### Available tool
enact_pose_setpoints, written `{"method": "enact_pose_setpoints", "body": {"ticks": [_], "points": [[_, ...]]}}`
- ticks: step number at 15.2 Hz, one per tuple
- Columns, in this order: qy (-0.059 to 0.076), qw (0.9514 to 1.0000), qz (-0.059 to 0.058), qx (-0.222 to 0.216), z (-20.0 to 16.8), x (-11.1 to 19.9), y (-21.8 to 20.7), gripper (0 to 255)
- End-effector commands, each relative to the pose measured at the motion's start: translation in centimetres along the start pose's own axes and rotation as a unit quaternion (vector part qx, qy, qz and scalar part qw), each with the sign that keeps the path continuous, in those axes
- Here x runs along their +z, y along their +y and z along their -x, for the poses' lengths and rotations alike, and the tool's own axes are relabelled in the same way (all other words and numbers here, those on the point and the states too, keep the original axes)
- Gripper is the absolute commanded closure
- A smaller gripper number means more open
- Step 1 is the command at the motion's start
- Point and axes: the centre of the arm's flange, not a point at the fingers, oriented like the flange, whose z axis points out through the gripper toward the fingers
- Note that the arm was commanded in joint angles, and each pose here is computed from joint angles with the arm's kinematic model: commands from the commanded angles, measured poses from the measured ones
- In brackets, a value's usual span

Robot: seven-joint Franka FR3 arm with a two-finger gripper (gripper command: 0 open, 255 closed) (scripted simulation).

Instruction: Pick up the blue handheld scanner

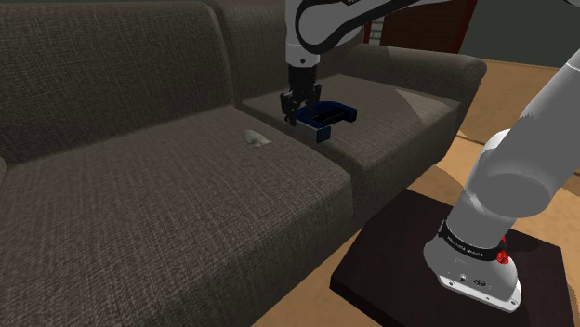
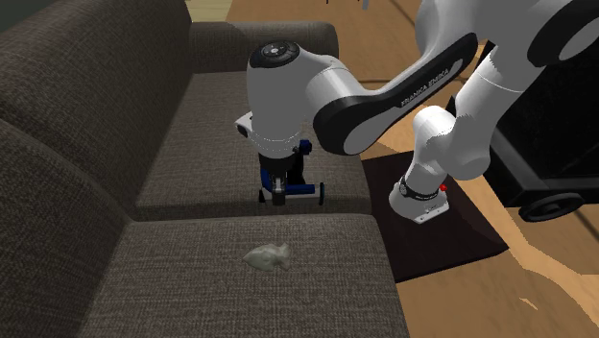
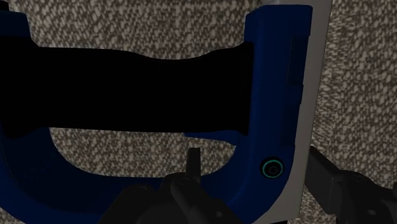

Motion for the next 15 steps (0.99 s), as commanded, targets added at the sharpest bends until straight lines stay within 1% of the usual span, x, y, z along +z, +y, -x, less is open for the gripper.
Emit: {"method": "enact_pose_setpoints", "body": {"ticks": [1, 7, 15], "points": [[0.0, 1.0, 0.0, 0.0, 0.0, 0.1, 0.0, 255], [0.0, 1.0, 0.0, 0.0, 0.0, 0.0, 0.0, 255], [0.0, 1.0, 0.0, 0.0, -0.2, -4.2, 0.1, 255]]}}
